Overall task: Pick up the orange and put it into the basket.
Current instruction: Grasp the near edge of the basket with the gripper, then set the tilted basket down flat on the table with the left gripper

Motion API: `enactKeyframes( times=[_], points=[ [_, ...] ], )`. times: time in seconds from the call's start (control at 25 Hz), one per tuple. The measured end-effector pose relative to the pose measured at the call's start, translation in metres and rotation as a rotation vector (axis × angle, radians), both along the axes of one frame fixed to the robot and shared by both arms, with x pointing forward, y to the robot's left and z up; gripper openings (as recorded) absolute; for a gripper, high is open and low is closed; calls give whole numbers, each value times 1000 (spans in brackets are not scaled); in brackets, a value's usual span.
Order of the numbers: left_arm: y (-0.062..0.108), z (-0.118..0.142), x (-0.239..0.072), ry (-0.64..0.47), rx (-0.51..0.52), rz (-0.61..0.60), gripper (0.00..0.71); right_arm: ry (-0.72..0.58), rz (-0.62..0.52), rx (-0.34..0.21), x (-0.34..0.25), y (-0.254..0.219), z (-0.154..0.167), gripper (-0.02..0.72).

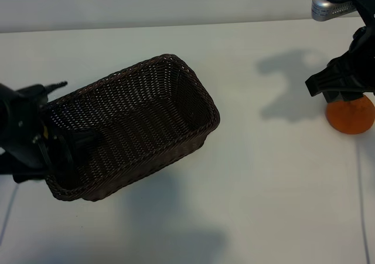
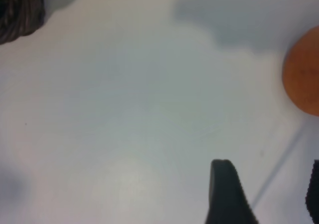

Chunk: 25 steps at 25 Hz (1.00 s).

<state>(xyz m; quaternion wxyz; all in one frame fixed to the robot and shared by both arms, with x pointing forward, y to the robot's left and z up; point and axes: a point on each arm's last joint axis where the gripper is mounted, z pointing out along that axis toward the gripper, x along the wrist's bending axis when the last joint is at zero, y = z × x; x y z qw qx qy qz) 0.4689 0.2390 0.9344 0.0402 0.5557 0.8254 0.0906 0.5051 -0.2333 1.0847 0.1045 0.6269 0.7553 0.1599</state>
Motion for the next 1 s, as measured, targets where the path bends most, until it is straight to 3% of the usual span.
enactKeyframes(
  times=[0.28,0.36,0.56,1.0],
  points=[
    [-1,-9,-2,-7,-16,0,567,0,0,1,0,0,0,396],
    [-1,-9,-2,-6,-15,0,512,1,0,2,0,0,0,396],
    [-1,-9,0,-25,-30,8,243,3,-2,14,0,1,0,396],
    [-3,-9,2,-48,-51,-6,227,6,-3,24,0,2,0,396]
  ],
)
